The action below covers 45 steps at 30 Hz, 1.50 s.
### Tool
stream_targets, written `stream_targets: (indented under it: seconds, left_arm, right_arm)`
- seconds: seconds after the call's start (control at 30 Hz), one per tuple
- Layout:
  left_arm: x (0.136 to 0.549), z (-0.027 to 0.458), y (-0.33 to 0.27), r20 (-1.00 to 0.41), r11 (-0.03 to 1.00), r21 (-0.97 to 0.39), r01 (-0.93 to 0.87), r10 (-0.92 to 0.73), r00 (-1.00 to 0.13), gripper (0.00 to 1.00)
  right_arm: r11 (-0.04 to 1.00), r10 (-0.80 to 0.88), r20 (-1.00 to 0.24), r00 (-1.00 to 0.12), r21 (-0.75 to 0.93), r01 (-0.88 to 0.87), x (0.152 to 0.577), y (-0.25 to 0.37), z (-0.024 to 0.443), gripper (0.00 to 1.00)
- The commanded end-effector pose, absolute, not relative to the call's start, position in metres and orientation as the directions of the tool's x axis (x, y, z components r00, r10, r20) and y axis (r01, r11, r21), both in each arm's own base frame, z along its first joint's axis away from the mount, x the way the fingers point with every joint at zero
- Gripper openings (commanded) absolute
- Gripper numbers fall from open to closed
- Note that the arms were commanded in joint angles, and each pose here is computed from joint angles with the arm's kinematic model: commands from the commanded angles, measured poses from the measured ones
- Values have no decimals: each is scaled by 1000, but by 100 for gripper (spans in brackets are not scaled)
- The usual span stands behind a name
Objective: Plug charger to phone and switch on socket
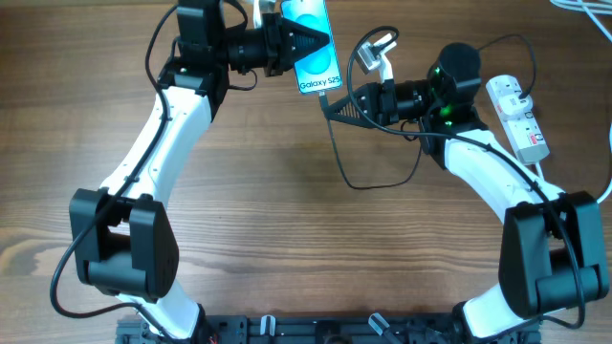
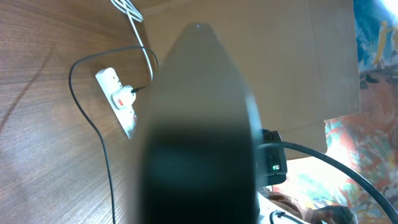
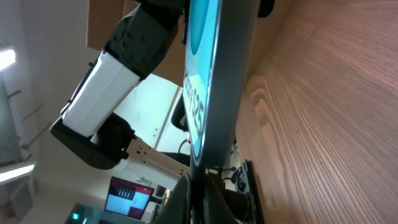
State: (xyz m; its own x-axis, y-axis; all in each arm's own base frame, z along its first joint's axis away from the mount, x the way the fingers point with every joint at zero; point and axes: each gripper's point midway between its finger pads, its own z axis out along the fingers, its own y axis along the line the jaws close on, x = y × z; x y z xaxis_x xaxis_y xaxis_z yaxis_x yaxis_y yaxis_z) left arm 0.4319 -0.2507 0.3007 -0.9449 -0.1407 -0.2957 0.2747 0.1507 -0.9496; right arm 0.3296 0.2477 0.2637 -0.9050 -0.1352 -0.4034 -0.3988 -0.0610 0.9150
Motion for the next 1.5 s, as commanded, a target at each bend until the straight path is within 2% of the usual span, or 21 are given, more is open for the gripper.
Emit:
stream_targets:
  seconds: [0.0,0.9,1.33,1.47]
  left_arm:
    - [426,316,-249,-327,131,-941,311,-126,-937,4]
    - [425,315,-250,-350,130,-933,335,-116,-930,4]
    - [413,316,-264,-343,112,-936,334,-72,-936,4]
    - [410,310,-264,-301,115,-949,293,-59,-952,4]
  right_arm:
    - [-51,-102,-414,-905,910,-411,334,248,272,4]
    - [-61,-96,-409,-908,912,-405,333,248,282,4]
    - [-22,50,-404,-913,914,-406,359,249,287,5]
    - [-18,67,-403,-913,914,-405,362,249,287,4]
